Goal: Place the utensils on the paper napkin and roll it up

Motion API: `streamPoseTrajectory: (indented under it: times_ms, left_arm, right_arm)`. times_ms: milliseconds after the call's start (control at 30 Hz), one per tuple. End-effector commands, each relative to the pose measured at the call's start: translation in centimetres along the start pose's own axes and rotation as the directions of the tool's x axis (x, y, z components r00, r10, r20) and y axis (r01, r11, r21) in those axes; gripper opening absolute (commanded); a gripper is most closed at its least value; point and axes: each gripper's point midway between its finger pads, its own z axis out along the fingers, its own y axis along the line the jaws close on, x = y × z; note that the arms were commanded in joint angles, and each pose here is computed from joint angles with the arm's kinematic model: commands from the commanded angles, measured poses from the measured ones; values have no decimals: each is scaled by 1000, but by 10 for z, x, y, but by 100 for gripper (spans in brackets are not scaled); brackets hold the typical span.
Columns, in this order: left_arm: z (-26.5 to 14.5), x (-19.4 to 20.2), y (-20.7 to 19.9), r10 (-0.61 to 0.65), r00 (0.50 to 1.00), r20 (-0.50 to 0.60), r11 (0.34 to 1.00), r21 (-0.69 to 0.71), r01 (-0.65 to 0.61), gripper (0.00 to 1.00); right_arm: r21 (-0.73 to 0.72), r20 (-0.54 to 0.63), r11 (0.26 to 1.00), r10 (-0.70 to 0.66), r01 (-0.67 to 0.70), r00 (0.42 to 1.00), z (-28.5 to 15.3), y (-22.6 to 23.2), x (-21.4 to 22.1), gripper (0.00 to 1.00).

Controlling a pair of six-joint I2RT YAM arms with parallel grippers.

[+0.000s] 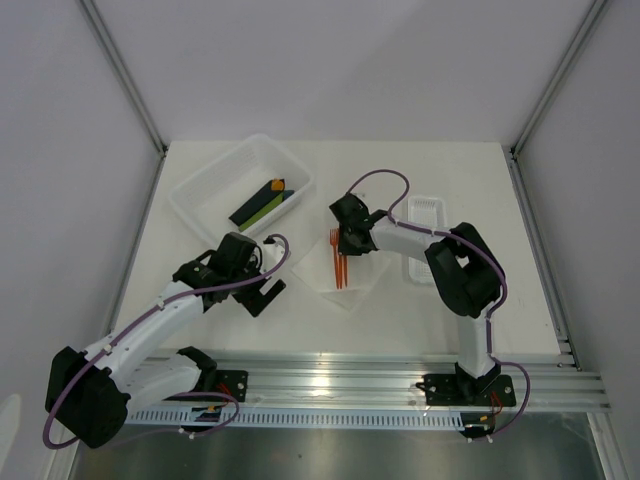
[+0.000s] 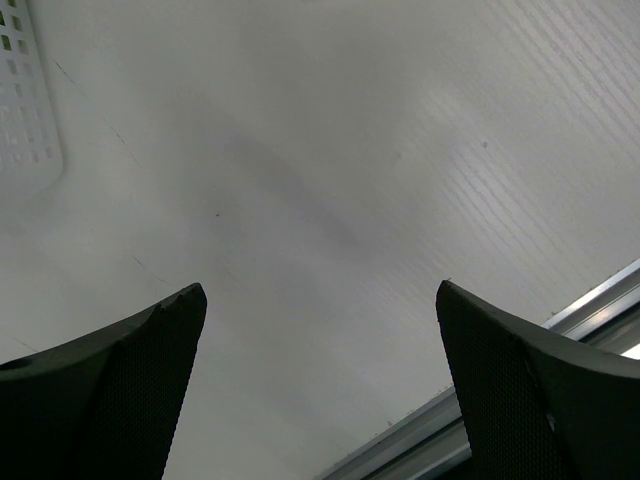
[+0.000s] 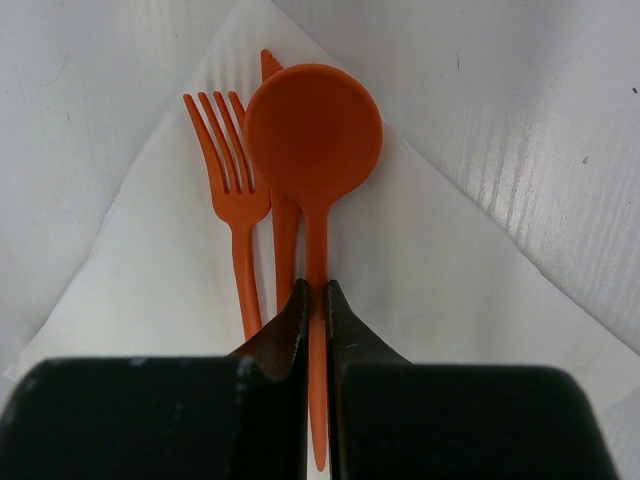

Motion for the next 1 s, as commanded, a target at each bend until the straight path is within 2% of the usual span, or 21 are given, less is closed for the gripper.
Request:
streamPoseTrajectory:
  times_ms: [0, 467, 967]
  left_arm:
    - [0, -4, 0, -9, 1000, 22, 1000, -10, 9, 100]
    - [0, -5, 0, -7, 1000, 26, 1000, -8, 8, 99]
    - [-1, -5, 0, -6, 999, 32, 1000, -10, 6, 99]
  right_arm:
    - [-16, 53, 999, 30, -30, 998, -18, 5, -20, 0]
    - [-47, 91, 998, 56, -52, 994, -41, 11, -28, 0]
    - [-26, 25, 995, 96, -96, 995, -10, 1, 1, 0]
